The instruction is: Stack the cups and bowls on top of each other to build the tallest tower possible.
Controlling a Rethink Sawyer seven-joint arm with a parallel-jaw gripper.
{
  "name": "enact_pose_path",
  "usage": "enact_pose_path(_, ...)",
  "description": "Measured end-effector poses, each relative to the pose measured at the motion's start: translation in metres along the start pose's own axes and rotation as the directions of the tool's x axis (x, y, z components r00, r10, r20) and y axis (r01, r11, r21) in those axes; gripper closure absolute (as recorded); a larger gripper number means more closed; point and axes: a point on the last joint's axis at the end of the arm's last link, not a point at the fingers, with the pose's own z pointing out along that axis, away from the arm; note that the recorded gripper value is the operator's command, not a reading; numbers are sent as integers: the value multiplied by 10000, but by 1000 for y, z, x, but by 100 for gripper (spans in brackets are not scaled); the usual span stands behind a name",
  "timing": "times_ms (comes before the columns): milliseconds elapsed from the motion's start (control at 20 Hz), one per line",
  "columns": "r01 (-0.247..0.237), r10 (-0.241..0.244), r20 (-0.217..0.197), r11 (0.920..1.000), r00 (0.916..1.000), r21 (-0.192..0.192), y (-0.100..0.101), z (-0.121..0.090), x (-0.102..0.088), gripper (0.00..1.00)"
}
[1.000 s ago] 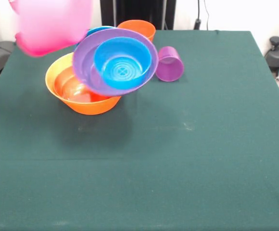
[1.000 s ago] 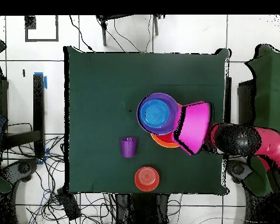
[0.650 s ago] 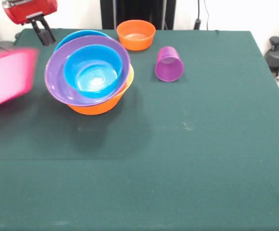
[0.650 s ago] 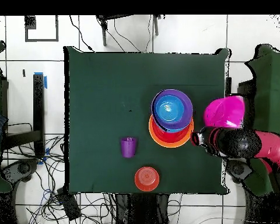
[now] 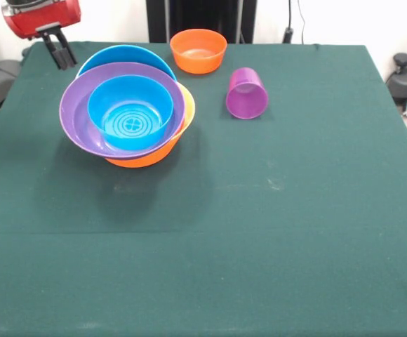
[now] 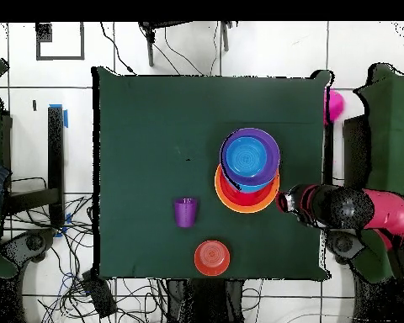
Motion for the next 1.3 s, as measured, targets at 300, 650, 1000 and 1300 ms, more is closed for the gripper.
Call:
enact_pose_path(300, 47, -47, -56, 10000, 10000, 13, 3, 2, -1, 100)
enact_pose_path(650, 89, -89, -37, 10000, 10000, 13, 5, 2, -3, 100)
enact_pose_path(1000, 171, -170, -61, 9998, 9998, 41, 11, -6, -2, 100)
enact_pose_path(1300, 599, -597, -471, 9982, 9971, 43, 37, -15, 15, 100)
